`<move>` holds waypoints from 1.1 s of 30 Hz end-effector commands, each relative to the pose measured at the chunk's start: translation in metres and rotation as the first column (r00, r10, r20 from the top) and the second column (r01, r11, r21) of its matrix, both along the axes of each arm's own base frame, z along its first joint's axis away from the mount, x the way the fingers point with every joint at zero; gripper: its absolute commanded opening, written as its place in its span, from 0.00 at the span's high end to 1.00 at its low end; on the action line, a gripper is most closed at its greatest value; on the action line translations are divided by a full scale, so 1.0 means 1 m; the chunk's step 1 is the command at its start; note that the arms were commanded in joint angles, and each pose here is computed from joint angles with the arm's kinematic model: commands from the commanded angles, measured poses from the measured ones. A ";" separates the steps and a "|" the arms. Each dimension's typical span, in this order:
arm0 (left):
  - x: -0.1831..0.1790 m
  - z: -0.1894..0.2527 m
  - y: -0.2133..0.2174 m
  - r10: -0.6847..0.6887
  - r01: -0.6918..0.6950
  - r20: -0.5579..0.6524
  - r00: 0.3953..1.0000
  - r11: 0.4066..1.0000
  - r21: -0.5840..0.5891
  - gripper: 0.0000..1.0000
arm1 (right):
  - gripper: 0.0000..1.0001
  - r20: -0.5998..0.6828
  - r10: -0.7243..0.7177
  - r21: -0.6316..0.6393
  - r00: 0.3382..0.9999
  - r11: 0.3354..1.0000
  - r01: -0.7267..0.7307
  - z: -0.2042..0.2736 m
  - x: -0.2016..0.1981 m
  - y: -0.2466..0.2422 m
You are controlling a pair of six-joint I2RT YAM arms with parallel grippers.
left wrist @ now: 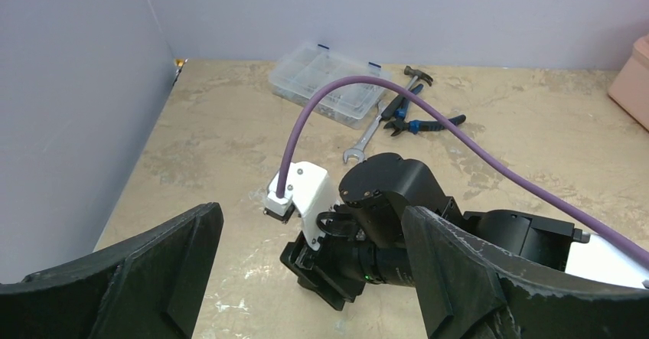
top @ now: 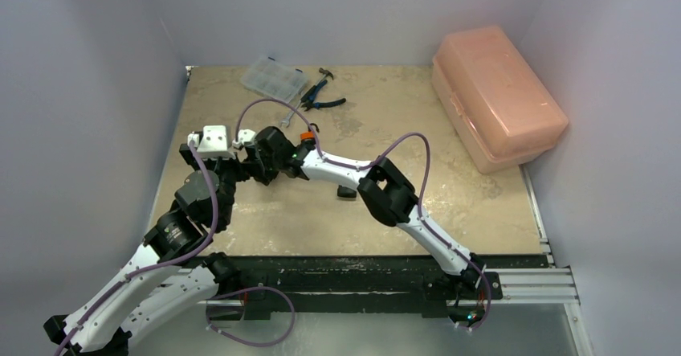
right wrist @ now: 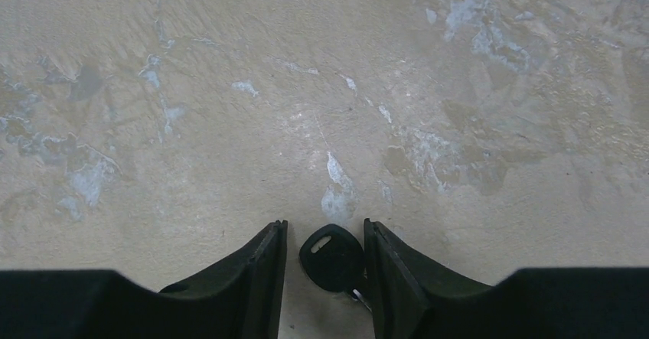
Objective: Unlock with the key
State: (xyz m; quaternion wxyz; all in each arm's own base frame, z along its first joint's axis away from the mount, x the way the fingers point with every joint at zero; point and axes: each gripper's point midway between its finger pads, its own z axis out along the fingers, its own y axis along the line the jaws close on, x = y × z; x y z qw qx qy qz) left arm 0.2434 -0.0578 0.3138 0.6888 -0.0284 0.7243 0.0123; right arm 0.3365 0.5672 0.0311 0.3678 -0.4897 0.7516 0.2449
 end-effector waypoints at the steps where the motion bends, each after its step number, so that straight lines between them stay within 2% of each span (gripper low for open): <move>1: 0.003 0.008 -0.002 0.001 0.000 0.027 1.000 0.999 -0.032 0.05 | 0.54 -0.003 0.015 -0.059 1.000 0.998 -0.015 -0.014 -0.008 -0.013; 10: 0.004 0.007 -0.002 0.000 0.000 0.025 1.000 1.000 -0.031 0.05 | 0.55 -0.034 -0.131 -0.095 0.991 0.987 0.128 -0.015 -0.012 -0.045; 13: 0.004 0.007 -0.002 0.000 0.001 0.025 1.000 0.999 -0.032 0.05 | 0.53 -0.084 -0.209 -0.088 0.974 0.975 0.202 -0.014 -0.017 -0.054; 16: 0.004 0.007 -0.002 -0.002 0.003 0.024 1.000 1.000 -0.030 0.05 | 0.57 -0.131 -0.254 -0.086 0.958 0.966 0.244 -0.015 -0.024 -0.060; 19: 0.004 0.007 -0.002 -0.002 0.003 0.024 1.000 1.000 -0.031 0.05 | 0.62 -0.202 -0.308 -0.076 0.930 0.951 0.299 -0.012 -0.032 -0.063; 24: 0.004 0.007 -0.002 -0.001 0.002 0.024 1.000 1.000 -0.030 0.05 | 0.62 -0.394 -0.280 -0.056 0.876 0.958 0.281 0.000 -0.063 -0.054; 27: 0.004 0.006 -0.002 -0.001 0.002 0.023 1.000 1.000 -0.029 0.05 | 0.59 -0.426 -0.249 -0.022 0.870 0.964 0.265 0.015 -0.070 -0.050; 29: 0.004 0.007 -0.002 -0.002 0.003 0.024 1.000 1.000 -0.030 0.05 | 0.55 -0.402 -0.269 -0.009 0.875 0.957 0.290 0.025 -0.063 -0.051; 33: 0.004 0.007 -0.002 -0.001 0.002 0.024 1.000 1.000 -0.031 0.05 | 0.38 -0.328 -0.332 -0.018 0.884 0.938 0.346 0.033 -0.043 -0.052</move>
